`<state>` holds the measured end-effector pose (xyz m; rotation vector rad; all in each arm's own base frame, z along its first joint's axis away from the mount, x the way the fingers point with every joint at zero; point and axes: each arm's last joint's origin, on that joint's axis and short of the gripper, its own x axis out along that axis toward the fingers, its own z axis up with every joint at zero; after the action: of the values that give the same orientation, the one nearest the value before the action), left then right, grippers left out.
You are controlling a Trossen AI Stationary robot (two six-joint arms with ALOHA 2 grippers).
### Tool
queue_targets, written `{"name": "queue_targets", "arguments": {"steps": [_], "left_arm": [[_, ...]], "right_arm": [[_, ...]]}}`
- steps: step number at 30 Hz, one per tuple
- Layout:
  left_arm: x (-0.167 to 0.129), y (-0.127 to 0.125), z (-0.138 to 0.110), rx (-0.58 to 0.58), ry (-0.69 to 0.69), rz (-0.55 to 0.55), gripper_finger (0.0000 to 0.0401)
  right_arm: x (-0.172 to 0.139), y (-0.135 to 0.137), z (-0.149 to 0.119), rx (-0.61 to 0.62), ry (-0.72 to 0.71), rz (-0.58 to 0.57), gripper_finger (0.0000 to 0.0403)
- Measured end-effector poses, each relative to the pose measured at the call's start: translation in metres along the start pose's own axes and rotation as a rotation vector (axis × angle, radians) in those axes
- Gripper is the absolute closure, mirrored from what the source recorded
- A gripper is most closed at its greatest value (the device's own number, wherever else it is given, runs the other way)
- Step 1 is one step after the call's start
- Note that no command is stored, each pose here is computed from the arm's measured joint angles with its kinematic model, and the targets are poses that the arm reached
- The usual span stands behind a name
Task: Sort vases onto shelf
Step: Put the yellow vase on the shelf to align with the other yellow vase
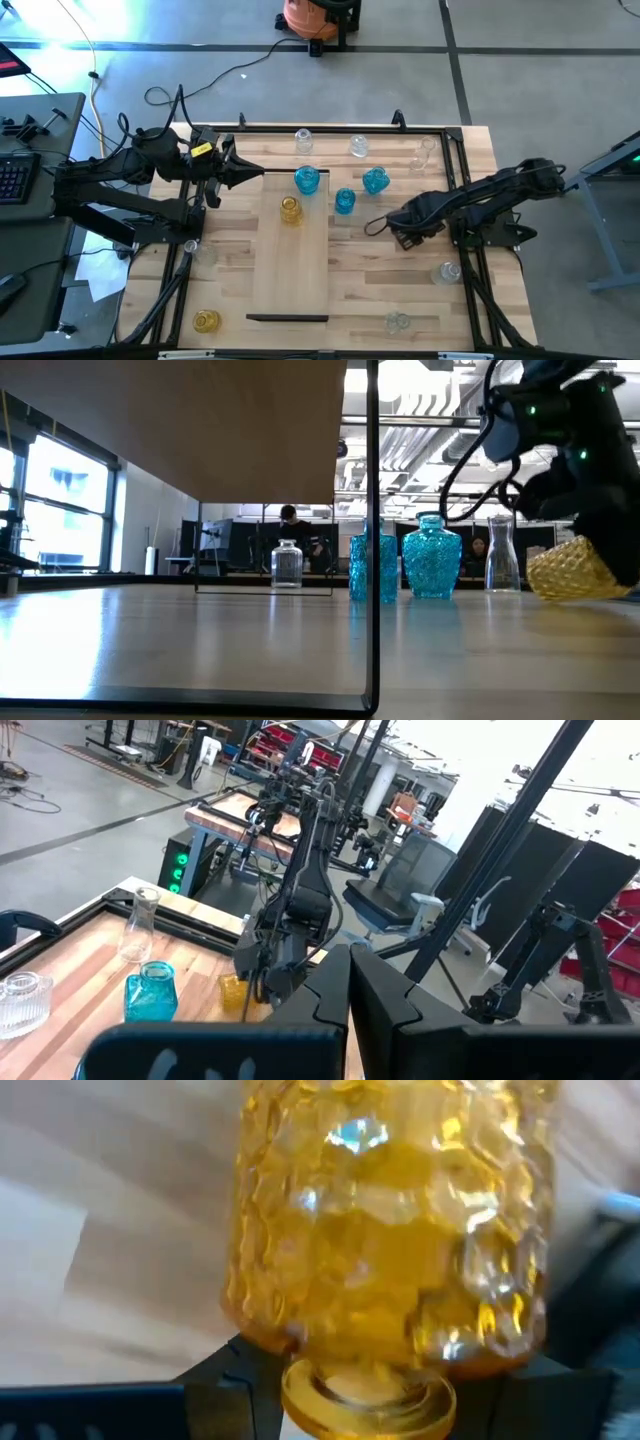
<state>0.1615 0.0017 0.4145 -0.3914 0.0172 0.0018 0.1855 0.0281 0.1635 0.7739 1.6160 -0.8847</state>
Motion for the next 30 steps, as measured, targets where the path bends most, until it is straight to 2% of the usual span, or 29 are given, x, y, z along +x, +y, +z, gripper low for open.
{"name": "queue_targets", "arguments": {"steps": [4, 9, 13, 18, 24, 30], "left_arm": [[0.0, 0.0, 0.0, 0.0, 0.0, 0.0, 0.04], [0.0, 0.0, 0.0, 0.003, 0.0, 0.0, 0.04], [0.0, 0.0, 0.0, 0.003, 0.0, 0.0, 0.04], [0.0, 0.0, 0.0, 0.003, 0.001, 0.0, 0.04], [0.0, 0.0, 0.0, 0.002, 0.002, 0.0, 0.04], [0.0, 0.0, 0.0, 0.002, 0.004, -0.002, 0.04]], "right_arm": [[-0.021, 0.002, -0.002, -0.068, 0.041, -0.02, 0.0234], [-0.051, 0.003, -0.003, -0.153, 0.159, 0.021, 0.0234], [-0.08, 0.002, -0.003, -0.192, 0.174, 0.038, 0.0234], [-0.125, 0.003, -0.006, -0.221, 0.138, 0.11, 0.0234], [-0.177, 0.009, -0.007, -0.227, 0.052, 0.289, 0.0234], [-0.215, 0.032, -0.005, -0.298, -0.021, 0.391, 0.0234]]}}
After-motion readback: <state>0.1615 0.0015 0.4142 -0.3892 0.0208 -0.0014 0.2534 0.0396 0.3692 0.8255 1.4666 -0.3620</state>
